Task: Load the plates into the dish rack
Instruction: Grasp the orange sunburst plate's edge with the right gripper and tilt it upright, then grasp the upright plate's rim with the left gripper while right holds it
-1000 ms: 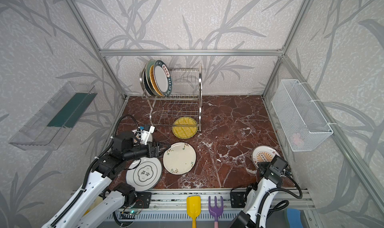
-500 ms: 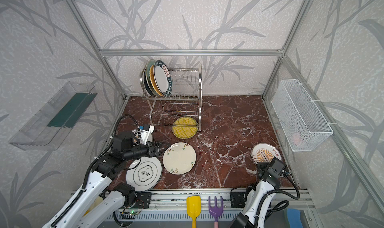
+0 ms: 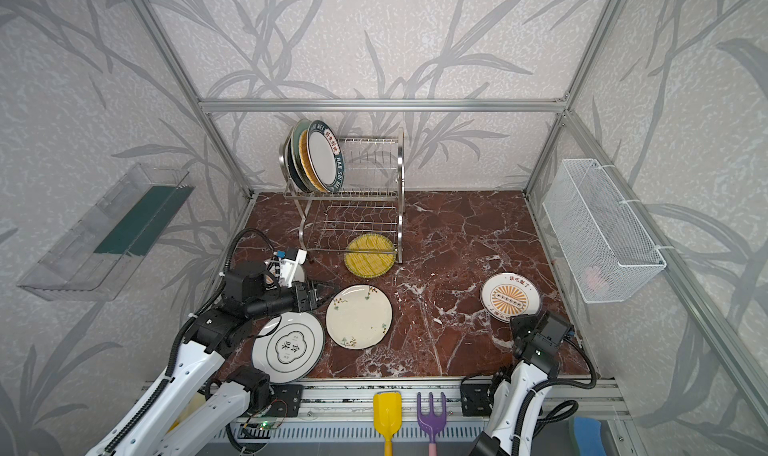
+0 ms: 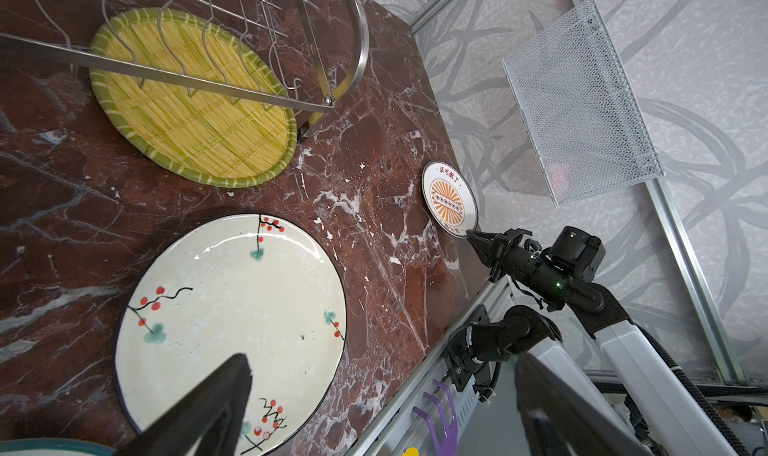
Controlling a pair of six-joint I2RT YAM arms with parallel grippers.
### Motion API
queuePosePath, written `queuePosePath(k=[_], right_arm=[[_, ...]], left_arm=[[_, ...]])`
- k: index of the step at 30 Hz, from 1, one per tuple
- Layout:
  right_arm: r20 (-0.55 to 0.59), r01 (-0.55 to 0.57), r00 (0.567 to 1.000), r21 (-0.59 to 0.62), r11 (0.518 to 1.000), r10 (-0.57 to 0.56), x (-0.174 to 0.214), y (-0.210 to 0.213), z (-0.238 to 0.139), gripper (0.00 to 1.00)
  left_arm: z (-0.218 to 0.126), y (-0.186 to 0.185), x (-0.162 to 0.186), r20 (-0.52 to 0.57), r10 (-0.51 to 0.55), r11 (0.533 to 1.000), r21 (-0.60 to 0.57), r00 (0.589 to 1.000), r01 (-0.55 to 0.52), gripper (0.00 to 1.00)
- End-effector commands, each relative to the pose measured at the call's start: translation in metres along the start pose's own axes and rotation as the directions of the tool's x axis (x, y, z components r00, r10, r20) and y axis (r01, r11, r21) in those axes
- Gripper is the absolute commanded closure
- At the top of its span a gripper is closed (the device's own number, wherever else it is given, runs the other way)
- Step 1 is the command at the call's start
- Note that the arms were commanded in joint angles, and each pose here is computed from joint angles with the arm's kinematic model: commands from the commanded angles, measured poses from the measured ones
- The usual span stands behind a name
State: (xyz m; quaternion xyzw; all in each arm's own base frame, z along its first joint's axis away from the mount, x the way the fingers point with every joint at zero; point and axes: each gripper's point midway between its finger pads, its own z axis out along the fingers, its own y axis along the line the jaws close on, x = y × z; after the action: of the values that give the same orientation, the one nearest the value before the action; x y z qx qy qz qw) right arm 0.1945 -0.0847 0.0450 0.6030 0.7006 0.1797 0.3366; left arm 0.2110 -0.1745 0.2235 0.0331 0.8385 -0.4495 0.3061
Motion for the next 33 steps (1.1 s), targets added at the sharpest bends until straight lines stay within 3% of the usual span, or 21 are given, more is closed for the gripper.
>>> queuePosePath(k=[1, 7, 12, 15, 20, 27, 33], right_arm=[[-0.033, 0.091, 0.995, -0.111, 0.99, -0.095, 0.009, 0.027, 0.001, 1.0], [-0.07, 0.223, 0.964, -0.317, 0.922, -0.257, 0.034, 0.086, -0.008, 1.0], [-0.116, 0.247, 0.936, -0.454, 0.856, -0.332, 0.059, 0.125, -0.023, 1.0], [-0.167, 0.192, 0.936, -0.5, 0.844, -0.311, 0.074, 0.135, -0.03, 1.0], [-0.225, 0.137, 0.928, -0.539, 0.831, -0.298, 0.093, 0.147, -0.044, 1.0], [-0.255, 0.098, 0.925, -0.555, 0.826, -0.281, 0.115, 0.162, -0.065, 1.0], [-0.266, 0.083, 0.926, -0.546, 0.833, -0.267, 0.129, 0.166, -0.073, 1.0]], left_arm=[[0.002, 0.001, -0.002, 0.009, -0.014, 1.0, 0.018, 1.0, 0.014, 0.02], [0.008, 0.005, -0.008, 0.027, -0.075, 0.996, 0.051, 0.997, 0.073, 0.02], [0.019, 0.013, -0.014, 0.078, -0.153, 0.985, 0.088, 0.985, 0.146, 0.03], [0.031, 0.019, -0.018, 0.124, -0.228, 0.969, 0.129, 0.966, 0.212, 0.07], [0.062, 0.001, -0.008, 0.147, -0.192, 0.979, 0.097, 0.97, 0.179, 0.08], [0.111, -0.016, 0.004, 0.264, -0.268, 0.963, 0.099, 0.927, 0.251, 0.08], [0.152, -0.048, 0.013, 0.275, -0.324, 0.942, 0.185, 0.905, 0.281, 0.13]])
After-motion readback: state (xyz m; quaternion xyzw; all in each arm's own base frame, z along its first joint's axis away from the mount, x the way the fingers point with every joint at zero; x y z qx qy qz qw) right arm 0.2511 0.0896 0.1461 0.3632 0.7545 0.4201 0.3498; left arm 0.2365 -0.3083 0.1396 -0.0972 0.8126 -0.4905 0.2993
